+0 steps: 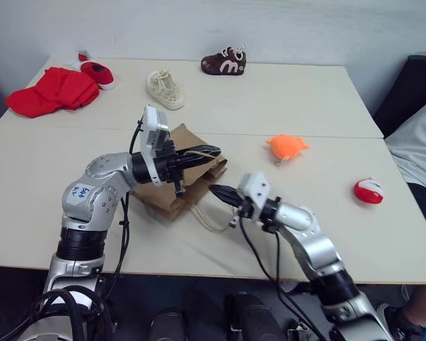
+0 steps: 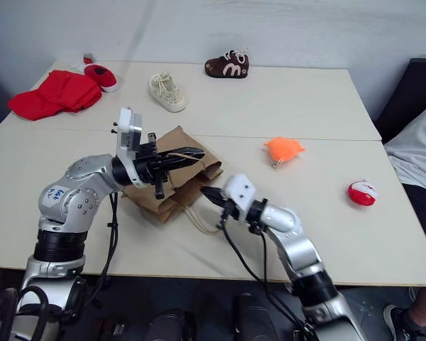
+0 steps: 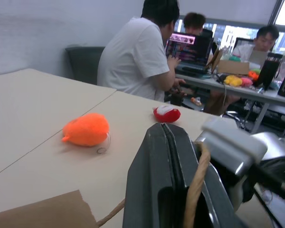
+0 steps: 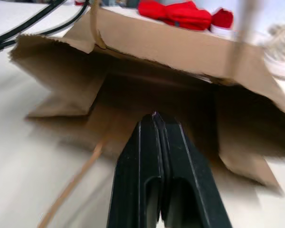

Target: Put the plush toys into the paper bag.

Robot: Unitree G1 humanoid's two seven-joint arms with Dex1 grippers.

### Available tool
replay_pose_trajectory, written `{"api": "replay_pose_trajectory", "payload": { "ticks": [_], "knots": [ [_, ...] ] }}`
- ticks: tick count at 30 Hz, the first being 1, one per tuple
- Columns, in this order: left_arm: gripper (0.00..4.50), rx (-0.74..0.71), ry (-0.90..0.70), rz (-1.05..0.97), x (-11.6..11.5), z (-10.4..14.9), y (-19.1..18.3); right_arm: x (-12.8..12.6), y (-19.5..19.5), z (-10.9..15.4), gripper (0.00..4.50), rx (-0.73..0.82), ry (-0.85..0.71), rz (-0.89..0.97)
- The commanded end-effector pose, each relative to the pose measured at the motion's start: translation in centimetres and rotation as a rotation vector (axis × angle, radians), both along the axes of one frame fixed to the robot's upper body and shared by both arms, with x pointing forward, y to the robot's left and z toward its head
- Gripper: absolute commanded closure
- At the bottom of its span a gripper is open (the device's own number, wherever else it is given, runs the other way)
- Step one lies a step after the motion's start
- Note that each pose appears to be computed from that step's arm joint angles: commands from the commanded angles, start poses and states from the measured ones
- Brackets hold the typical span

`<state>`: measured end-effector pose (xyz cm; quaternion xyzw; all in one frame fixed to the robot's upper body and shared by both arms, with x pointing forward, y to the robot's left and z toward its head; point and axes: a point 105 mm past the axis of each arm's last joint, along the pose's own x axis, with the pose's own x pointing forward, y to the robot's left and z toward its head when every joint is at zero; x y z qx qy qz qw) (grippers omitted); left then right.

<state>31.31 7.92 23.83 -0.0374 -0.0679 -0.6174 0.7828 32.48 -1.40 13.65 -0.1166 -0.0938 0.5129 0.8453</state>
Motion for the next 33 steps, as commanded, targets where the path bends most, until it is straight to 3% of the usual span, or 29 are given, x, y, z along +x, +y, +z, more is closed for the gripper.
{"api": "replay_pose_trajectory", "payload": {
  "ticks": [1, 7, 13, 17, 22, 25, 28, 33],
  "knots": [
    [4.50, -0.051, -0.040, -0.025, -0.6, 2.0, 0.1, 0.5, 2.2, 0.1, 4.48, 0.000, -0.021, 0.052],
    [4.50, -0.124, -0.011, -0.029, -0.5, 3.4, 0.6, 2.3, 3.7, -1.5, 4.48, -0.037, 0.035, 0.022],
    [4.50, -0.374, 0.051, 0.051, 1.0, 7.2, 3.5, 2.3, 2.2, -3.8, 4.48, -0.096, 0.102, -0.007],
    [4.50, -0.494, 0.099, 0.092, 1.9, 8.1, 4.8, 2.1, 1.2, -4.6, 4.48, -0.125, 0.114, -0.026],
    [4.50, -0.483, 0.139, 0.080, 2.1, 7.2, 3.9, 1.8, 0.5, -4.0, 4.48, -0.088, 0.117, -0.038],
    [4.50, -0.358, 0.123, 0.032, 1.3, 5.4, 1.9, 0.6, 0.7, -3.2, 4.48, -0.013, 0.221, 0.040],
    [4.50, -0.317, 0.135, -0.007, 0.9, 4.1, 0.2, 0.3, 0.1, -0.3, 3.88, 0.034, 0.096, 0.049],
    [4.50, -0.298, 0.117, -0.009, 1.3, 3.8, -0.6, -3.2, -3.1, 3.5, 2.16, 0.134, 0.038, 0.173]
  ]
}}
